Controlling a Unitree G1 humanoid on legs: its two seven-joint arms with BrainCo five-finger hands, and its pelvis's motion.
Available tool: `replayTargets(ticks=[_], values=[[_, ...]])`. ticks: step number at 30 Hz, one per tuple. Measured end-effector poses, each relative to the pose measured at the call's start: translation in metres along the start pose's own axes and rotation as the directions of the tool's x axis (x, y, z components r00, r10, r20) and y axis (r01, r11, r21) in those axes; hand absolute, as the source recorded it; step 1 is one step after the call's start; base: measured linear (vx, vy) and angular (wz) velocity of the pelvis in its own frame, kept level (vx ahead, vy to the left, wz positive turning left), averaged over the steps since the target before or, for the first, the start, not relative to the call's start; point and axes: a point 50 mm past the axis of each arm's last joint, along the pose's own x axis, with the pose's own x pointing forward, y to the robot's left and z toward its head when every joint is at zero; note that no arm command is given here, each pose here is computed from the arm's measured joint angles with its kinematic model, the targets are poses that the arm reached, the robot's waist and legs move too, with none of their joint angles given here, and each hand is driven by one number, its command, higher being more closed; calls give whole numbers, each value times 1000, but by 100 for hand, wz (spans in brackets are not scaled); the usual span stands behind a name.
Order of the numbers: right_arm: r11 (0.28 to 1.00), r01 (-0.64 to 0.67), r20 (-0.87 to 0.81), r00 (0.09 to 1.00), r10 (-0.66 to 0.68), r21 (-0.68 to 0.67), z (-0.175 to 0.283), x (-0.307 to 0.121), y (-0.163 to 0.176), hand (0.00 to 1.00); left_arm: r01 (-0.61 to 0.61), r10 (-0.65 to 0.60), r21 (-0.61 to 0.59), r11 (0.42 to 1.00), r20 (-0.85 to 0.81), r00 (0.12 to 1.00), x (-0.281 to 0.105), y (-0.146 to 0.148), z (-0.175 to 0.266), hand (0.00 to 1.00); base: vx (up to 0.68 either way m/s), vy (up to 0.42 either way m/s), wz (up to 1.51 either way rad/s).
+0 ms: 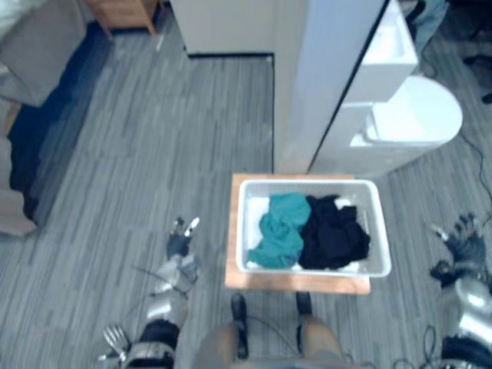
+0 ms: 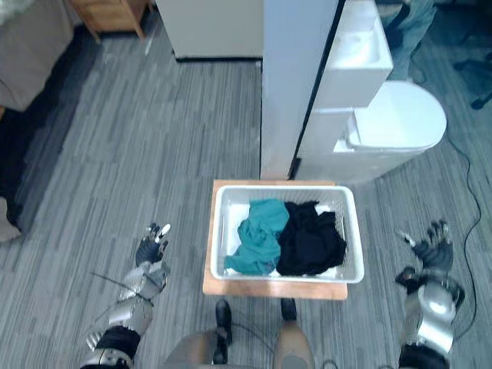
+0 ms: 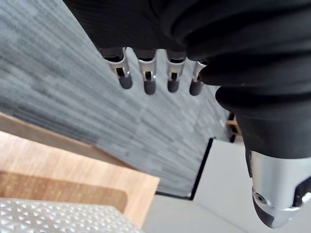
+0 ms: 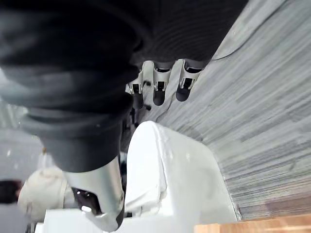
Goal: Pick up the laundry basket with both hands and put the clothes into the washing machine.
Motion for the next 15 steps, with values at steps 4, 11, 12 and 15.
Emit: replayTargets(ticks=[4, 11, 12, 15], values=[[989, -137, 71, 988, 141, -60, 30, 26, 36, 0, 28, -27, 43, 999, -22, 999, 16, -13, 8, 0, -154, -21, 12], [948, -301, 101, 945, 311, -102, 51, 36, 87, 0, 70, -66, 130, 989, -39, 997, 33, -30, 25, 0, -70, -14, 4], [944, -312, 84, 943, 322, -107, 48, 37, 91, 0, 78, -74, 148, 986, -33, 997, 35, -32, 29, 0, 0, 0, 0], [941, -323, 73, 941, 331, -103, 47, 37, 96, 0, 101, -99, 206, 973, -18, 995, 40, -39, 40, 0, 32, 6, 3]])
